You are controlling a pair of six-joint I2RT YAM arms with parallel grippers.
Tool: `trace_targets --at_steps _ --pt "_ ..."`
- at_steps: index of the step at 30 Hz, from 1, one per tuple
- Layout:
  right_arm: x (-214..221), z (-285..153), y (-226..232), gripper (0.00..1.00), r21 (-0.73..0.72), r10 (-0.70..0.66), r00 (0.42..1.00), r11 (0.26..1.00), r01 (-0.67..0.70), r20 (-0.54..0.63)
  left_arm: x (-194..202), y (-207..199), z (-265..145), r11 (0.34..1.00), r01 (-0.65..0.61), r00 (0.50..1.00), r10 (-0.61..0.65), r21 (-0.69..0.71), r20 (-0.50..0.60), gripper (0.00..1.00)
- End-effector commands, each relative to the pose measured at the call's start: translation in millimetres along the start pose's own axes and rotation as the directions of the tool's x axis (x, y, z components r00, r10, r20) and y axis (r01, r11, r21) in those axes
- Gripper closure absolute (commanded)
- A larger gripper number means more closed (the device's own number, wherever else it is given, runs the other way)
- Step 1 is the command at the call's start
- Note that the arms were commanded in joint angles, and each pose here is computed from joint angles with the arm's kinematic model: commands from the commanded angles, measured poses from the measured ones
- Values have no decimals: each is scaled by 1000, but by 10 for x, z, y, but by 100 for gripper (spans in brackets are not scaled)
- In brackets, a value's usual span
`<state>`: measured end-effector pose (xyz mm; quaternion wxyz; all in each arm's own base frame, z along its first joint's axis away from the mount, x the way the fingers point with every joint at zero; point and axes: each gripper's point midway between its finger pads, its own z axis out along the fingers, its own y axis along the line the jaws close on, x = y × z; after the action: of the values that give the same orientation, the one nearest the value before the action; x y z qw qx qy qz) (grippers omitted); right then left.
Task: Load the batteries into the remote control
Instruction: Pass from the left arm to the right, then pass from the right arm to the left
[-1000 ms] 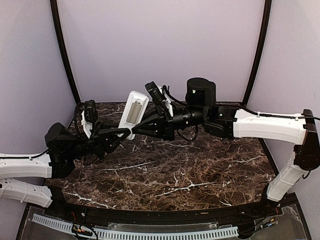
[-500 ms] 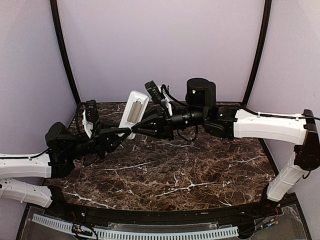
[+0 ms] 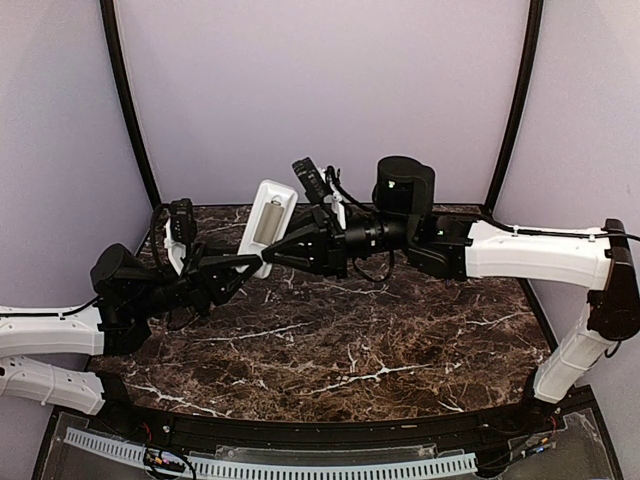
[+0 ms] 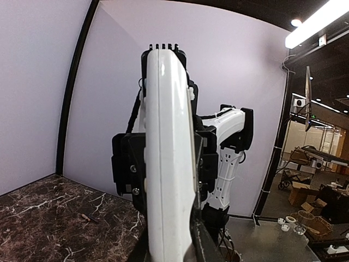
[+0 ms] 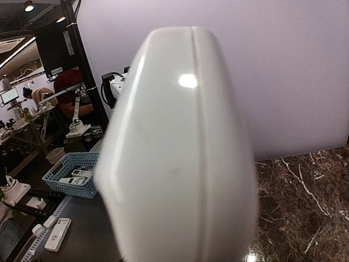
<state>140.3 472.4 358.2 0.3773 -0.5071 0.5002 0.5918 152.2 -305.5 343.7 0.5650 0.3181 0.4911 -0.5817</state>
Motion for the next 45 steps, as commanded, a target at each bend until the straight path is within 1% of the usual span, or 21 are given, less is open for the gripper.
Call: trace_targets --at_steps 1,2,3,4,5,6,8,10,13,15,18,23,25,28,31,35,37,38,43,44,45 --pt "41 65 36 100 6 18 1000 1000 -18 -19 110 18 79 1000 16 998 -16 1 -65 100" --pt "26 53 50 100 8 11 999 1000 -10 -30 173 51 84 999 35 995 -37 -14 -95 100" --pt "17 41 66 100 9 2 999 1000 -2 -42 167 70 99 999 43 994 -45 -25 -101 94" --pt "5 23 77 100 15 -8 998 1000 8 -57 217 97 99 998 53 991 -57 -39 -122 86" --pt "2 8 88 100 21 -18 997 1000 19 -73 216 106 103 998 50 990 -56 -45 -126 71" --pt "-1 -14 95 100 28 -37 995 999 39 -90 248 111 96 997 53 988 -60 -49 -142 60" --pt "8 -53 77 100 55 -49 992 997 56 -120 270 84 91 999 20 985 -25 -34 -173 50" --pt "69 -93 57 100 81 -37 986 995 51 -163 298 53 84 1000 -13 977 9 -17 -212 42" --pt "103 -135 69 100 95 -30 980 994 50 -196 324 36 73 999 -50 965 46 -6 -259 40" --pt "114 -165 90 100 95 -29 978 994 50 -209 320 28 77 998 -63 961 61 1 -270 41" --pt "135 -201 106 100 96 -41 970 993 65 -239 264 -29 107 997 -73 959 79 32 -272 47" --pt "107 -215 164 100 73 -55 969 995 75 -241 309 -53 120 997 -62 951 75 52 -301 65" --pt "90 -216 168 100 73 -58 970 994 77 -235 329 -61 119 997 -55 949 71 60 -308 67" --pt "80 -208 173 100 70 -63 973 994 80 -223 361 -83 118 996 -42 946 64 76 -316 65" --pt "64 -210 184 100 65 -68 975 994 83 -211 402 -80 94 996 -39 945 61 76 -321 56" --pt "48 -205 200 100 57 -75 977 994 88 -200 423 -75 80 997 -34 945 55 71 -322 50" --pt "47 -204 196 100 55 -76 977 995 89 -199 423 -80 89 997 -28 946 51 75 -322 56" --pt "53 -201 200 100 53 -76 977 995 89 -199 416 -80 96 997 -27 947 50 76 -319 64" --pt "58 -199 203 100 50 -80 977 995 92 -195 395 -98 126 996 -23 949 50 92 -310 81" --pt "57 -201 198 100 52 -81 978 994 92 -194 388 -104 134 995 -25 950 54 98 -309 88" --pt "58 -198 198 100 51 -82 978 994 93 -193 385 -102 138 995 -27 950 57 99 -307 93"
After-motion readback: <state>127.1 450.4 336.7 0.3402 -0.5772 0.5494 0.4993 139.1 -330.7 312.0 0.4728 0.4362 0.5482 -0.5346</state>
